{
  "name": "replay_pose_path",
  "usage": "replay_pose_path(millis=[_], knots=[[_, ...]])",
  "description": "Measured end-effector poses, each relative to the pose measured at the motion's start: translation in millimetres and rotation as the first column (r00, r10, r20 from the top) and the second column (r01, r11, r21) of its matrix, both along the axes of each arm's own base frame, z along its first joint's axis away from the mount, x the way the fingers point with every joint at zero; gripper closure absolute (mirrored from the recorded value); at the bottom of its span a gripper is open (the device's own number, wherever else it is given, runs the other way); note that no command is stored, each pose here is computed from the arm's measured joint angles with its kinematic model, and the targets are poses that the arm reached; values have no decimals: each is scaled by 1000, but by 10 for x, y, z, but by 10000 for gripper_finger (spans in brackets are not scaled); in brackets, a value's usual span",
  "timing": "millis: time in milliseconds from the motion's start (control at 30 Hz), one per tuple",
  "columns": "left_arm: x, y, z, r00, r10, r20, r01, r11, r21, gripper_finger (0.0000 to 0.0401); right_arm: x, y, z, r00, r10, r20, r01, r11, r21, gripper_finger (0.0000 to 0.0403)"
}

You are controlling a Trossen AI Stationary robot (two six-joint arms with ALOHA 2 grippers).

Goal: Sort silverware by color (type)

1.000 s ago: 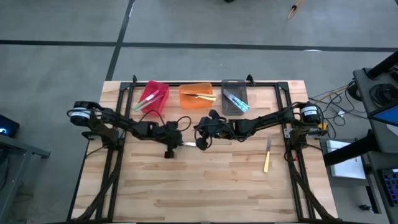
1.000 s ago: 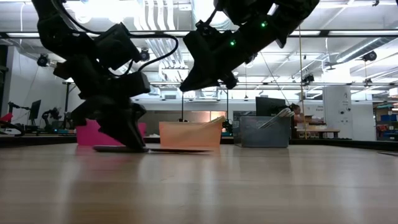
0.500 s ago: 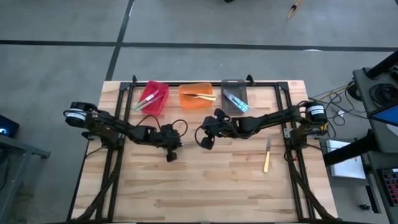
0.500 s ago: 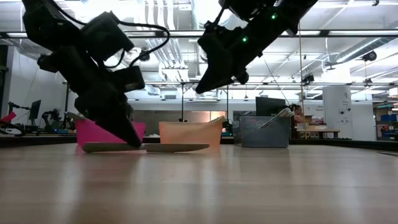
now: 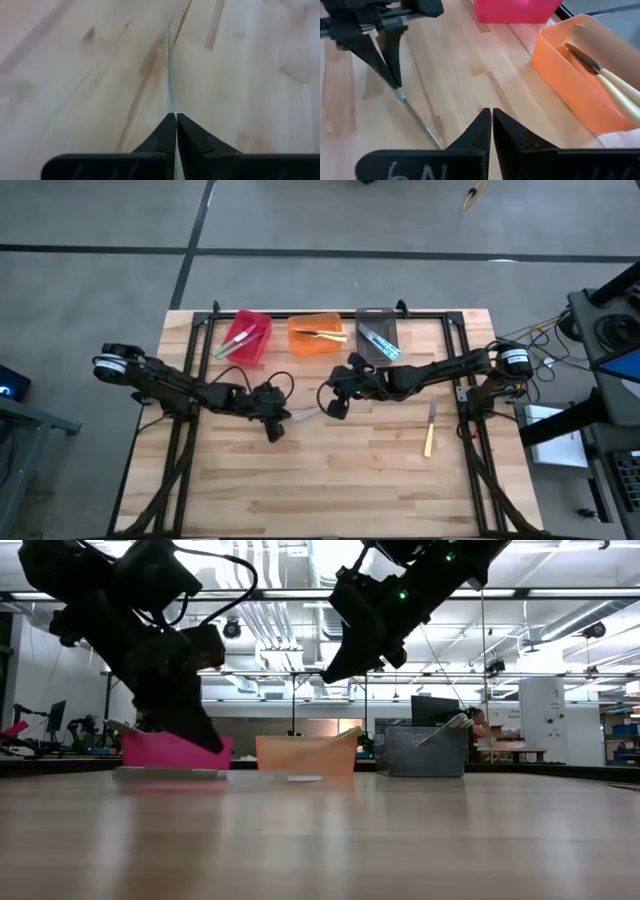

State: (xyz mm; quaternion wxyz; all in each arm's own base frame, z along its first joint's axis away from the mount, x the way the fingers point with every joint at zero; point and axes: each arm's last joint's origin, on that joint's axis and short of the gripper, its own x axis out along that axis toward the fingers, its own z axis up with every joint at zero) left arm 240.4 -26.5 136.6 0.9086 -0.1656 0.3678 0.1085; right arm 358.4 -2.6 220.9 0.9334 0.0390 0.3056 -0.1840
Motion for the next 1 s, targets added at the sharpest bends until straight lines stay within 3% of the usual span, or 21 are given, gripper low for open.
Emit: replay_pose_path(millis=[233,633,767,1000], knots=[[-68,-70,-142,995,-6,-100,5,1000,-10,399,-29,1,-58,1000,0,-21,0,1000,0,394],[2,-122,-73,997,-36,-71,37,999,16,397,-30,-1,-63,1000,-4,-16,4,1000,5,394],[7,-145,-64,996,-56,-66,58,998,24,369,-29,-1,-63,1000,-4,-16,5,1000,5,394],[17,-193,-91,998,-38,-57,41,998,52,281,-30,-1,-64,1000,-4,-16,5,1000,5,394]])
